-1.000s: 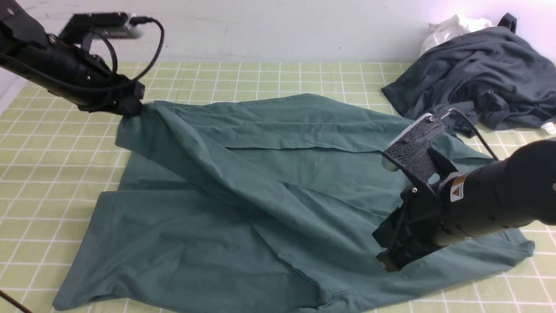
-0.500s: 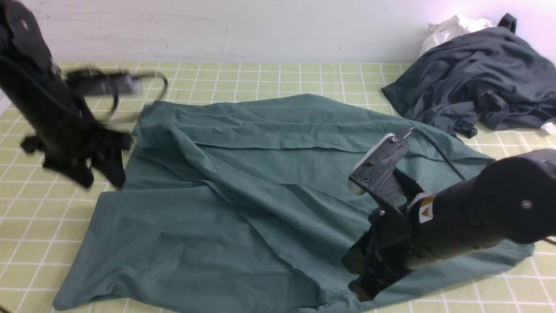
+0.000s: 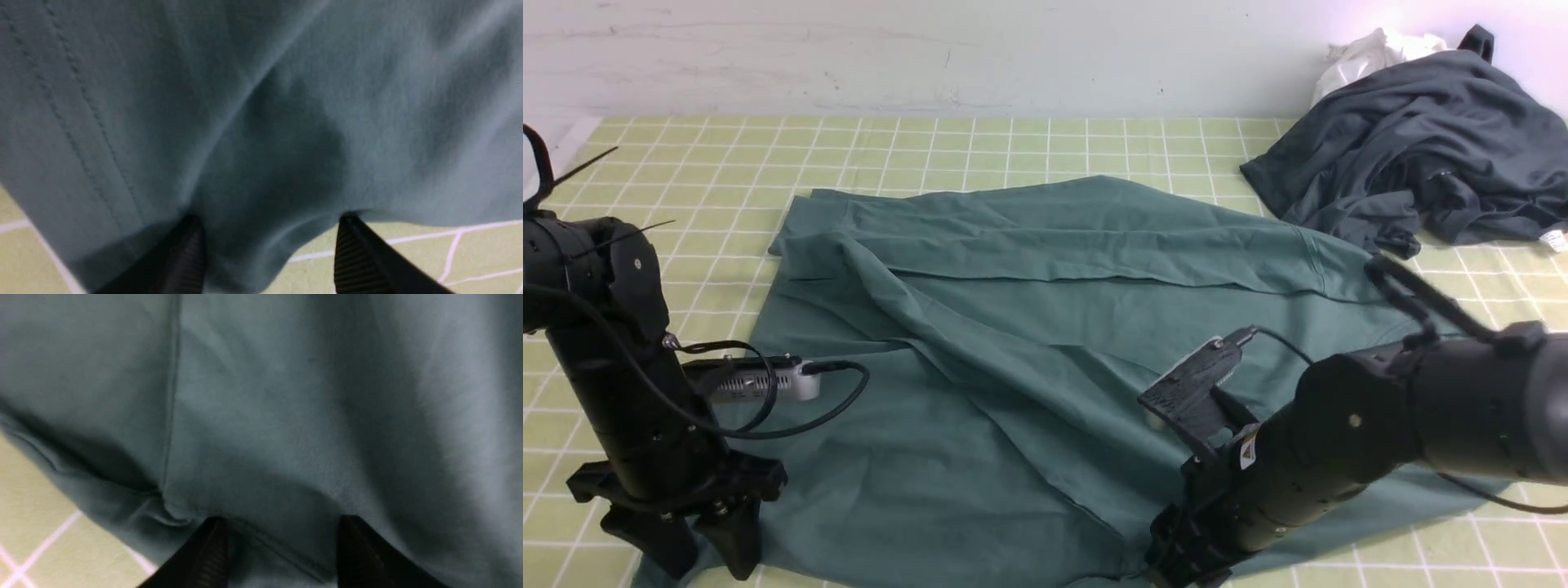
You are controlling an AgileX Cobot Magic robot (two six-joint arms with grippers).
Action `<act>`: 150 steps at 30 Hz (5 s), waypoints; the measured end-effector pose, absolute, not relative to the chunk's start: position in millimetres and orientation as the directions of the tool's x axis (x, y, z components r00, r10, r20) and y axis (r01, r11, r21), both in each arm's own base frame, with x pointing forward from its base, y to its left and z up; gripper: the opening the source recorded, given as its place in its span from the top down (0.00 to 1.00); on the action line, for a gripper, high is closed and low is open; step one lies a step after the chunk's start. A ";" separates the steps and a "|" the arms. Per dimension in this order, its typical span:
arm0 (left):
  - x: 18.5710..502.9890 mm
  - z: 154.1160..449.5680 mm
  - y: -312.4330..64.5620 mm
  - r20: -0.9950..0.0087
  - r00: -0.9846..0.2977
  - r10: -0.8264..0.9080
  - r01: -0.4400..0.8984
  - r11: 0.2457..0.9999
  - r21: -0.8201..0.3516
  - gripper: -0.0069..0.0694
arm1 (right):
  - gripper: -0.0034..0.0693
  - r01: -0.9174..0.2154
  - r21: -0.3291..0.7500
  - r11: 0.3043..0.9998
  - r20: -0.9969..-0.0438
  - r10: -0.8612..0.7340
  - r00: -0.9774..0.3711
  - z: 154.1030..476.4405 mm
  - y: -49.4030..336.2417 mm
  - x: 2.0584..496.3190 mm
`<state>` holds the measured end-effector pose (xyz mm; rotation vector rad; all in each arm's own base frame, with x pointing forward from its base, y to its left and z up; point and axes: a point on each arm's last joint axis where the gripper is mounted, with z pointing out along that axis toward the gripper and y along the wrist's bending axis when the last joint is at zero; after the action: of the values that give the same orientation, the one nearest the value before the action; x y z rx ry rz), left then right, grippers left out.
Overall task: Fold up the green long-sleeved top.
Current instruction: Use the left arm to clamp the cuff farthest from it
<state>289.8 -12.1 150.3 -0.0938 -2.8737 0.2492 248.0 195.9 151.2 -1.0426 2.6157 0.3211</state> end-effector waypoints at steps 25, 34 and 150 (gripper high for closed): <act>312.4 253.0 -9.4 -0.495 -0.864 0.094 0.145 0.987 -0.065 0.49 | 0.78 -0.777 0.130 0.616 -0.244 -0.739 -0.628 201.8 175.8 212.9; 390.1 217.4 -31.0 -0.415 -0.909 -0.044 0.096 0.946 -0.309 0.55 | 0.59 -0.778 0.128 0.615 -0.247 -0.740 -0.625 203.5 176.6 214.0; 538.5 176.4 7.1 -0.341 -0.940 -0.009 -0.004 1.000 -0.015 0.32 | 0.94 -0.818 -0.038 0.573 -0.418 -0.753 -0.508 231.6 187.3 241.8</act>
<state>538.5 7.1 176.4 0.0114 -3.4896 0.0251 241.8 187.3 231.6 -1.2714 2.4187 0.2298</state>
